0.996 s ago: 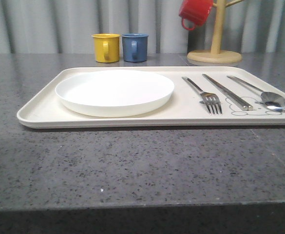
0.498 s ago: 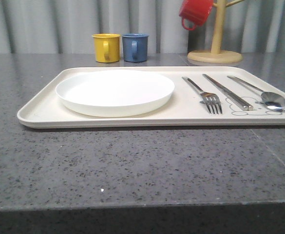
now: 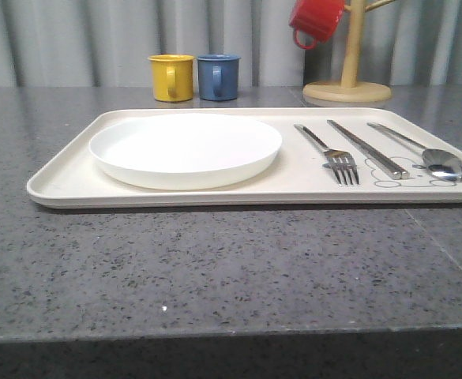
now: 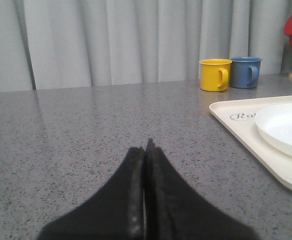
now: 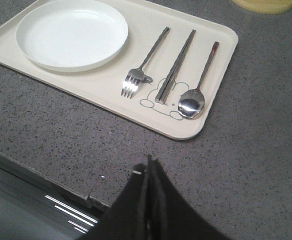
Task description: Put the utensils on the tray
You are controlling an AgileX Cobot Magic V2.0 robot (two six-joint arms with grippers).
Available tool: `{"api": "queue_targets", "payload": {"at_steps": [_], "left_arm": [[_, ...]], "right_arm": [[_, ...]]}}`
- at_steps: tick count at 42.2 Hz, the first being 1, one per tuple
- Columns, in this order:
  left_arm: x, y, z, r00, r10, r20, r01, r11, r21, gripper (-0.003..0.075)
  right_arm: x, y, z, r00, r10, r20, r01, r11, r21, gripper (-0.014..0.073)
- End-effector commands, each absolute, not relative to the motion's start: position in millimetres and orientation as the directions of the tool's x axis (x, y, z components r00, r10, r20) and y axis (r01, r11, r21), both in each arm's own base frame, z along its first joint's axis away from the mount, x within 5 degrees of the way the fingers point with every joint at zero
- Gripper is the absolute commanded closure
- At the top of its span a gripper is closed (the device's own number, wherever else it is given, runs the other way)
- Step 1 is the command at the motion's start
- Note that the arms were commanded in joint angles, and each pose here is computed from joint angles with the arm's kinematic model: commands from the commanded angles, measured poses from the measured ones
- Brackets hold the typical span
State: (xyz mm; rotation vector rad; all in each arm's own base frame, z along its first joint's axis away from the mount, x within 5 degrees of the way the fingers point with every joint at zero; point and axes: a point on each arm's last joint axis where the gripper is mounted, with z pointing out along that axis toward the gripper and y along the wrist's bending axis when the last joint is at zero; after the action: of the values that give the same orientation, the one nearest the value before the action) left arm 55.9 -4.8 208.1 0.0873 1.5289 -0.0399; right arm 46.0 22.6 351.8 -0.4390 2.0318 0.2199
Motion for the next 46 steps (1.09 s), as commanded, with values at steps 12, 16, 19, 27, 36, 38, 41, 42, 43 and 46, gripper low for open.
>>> {"api": "queue_targets", "payload": {"at_steps": [12,16,19,27,36,38,41,42,43,46], "left_arm": [[54.4,-3.7,211.5,0.12,-0.003,-0.993,0.07,0.998,0.006,0.0741],[54.4,-3.8,211.5,0.121,0.013,-0.993,0.069,0.997,0.021,0.0741],[54.4,-3.8,211.5,0.122,0.018,-0.992,0.069,0.997,0.026,0.0741],[54.4,-3.9,211.9,0.126,0.016,-0.992,0.069,0.997,0.025,0.0741],[54.3,-3.9,212.0,0.127,0.016,-0.992,0.069,0.997,0.025,0.0741],[54.3,-3.9,212.0,0.127,0.016,-0.992,0.069,0.997,0.025,0.0741],[54.3,-3.9,212.0,0.127,0.016,-0.992,0.069,0.997,0.025,0.0741],[54.3,-3.9,212.0,0.127,0.016,-0.992,0.069,0.997,0.025,0.0741],[54.3,-3.9,212.0,0.127,0.016,-0.992,0.069,0.997,0.025,0.0741],[54.3,-3.9,212.0,0.127,0.016,-0.992,0.069,0.997,0.025,0.0741]], "right_arm": [[48.8,23.7,363.7,-0.368,-0.192,-0.91,-0.396,0.918,-0.034,0.0662],[48.8,23.7,363.7,-0.368,-0.192,-0.91,-0.396,0.918,-0.034,0.0662],[48.8,23.7,363.7,-0.368,-0.192,-0.91,-0.396,0.918,-0.034,0.0662],[48.8,23.7,363.7,-0.368,-0.192,-0.91,-0.396,0.918,-0.034,0.0662],[48.8,23.7,363.7,-0.368,-0.192,-0.91,-0.396,0.918,-0.034,0.0662],[48.8,23.7,363.7,-0.368,-0.192,-0.91,-0.396,0.918,-0.034,0.0662],[48.8,23.7,363.7,-0.368,-0.192,-0.91,-0.396,0.918,-0.034,0.0662],[48.8,23.7,363.7,-0.368,-0.192,-0.91,-0.396,0.918,-0.034,0.0662],[48.8,23.7,363.7,-0.368,-0.192,-0.91,-0.396,0.918,-0.034,0.0662],[48.8,23.7,363.7,-0.368,-0.192,-0.91,-0.396,0.918,-0.034,0.0662]]}}
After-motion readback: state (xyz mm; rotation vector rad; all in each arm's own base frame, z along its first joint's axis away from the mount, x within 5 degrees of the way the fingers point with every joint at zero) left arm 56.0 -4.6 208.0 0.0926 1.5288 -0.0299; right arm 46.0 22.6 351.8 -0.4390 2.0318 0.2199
